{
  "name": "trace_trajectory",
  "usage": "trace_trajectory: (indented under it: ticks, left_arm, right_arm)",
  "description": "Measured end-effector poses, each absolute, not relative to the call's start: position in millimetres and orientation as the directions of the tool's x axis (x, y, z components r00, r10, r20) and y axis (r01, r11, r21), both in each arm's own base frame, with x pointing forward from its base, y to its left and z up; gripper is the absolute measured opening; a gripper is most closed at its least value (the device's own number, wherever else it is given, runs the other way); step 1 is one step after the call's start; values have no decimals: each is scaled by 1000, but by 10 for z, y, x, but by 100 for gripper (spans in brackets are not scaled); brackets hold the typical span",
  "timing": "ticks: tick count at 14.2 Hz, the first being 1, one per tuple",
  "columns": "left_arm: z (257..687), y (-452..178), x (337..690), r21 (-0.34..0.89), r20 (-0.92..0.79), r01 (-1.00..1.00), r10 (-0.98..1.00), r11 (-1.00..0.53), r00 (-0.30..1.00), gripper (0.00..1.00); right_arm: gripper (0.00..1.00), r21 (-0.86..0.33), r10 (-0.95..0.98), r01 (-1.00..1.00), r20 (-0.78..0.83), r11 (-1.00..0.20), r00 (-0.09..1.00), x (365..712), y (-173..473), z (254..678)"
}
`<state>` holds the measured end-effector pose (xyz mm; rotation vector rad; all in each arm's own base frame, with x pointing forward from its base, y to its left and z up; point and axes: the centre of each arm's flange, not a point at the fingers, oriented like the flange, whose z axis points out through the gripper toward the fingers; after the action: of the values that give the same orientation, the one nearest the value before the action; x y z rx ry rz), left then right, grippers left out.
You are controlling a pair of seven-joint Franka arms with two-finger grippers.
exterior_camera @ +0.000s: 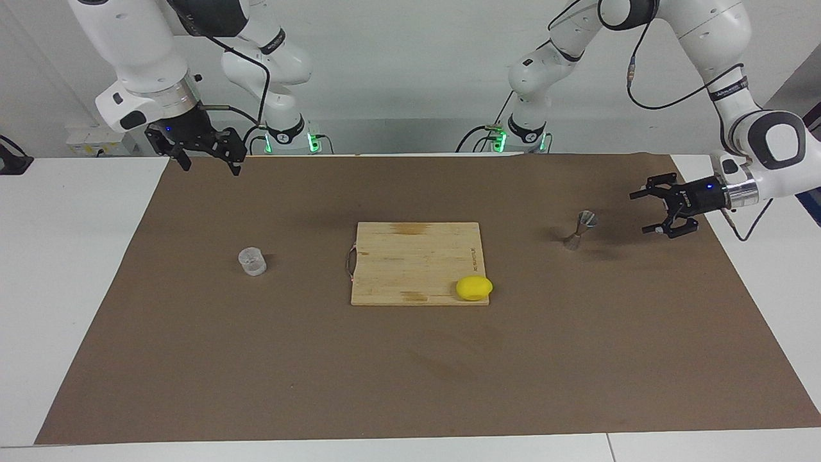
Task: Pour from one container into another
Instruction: 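Lower the open left gripper around the metal cup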
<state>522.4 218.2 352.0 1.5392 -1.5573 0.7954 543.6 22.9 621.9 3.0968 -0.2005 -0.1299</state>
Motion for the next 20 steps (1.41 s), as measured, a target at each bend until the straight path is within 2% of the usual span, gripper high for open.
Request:
trace_trajectory:
  ticks: [4,7,10,20]
  left_arm:
    - [2814,2178,4886,105,938,-994,-334,26,91,100]
    - [2559,1843,4728,112,973,-994,-202,0,110,100]
    - [2551,1606,4758,94,983,-996,-160,4,92,100]
    - [2650,1584,4844,7,987,-1000,-158,-27,11,100]
  right_arm:
    - [100,41,-130,-127,-81,-991,988,5436,229,6219]
    - [100,41,-130,-127,-81,-991,988,5436,229,6219]
    - [100,41,-130,-127,-81,-991,988,5436,229,6219]
    - [100,41,-130,-127,-81,-991,988,5436,229,6219]
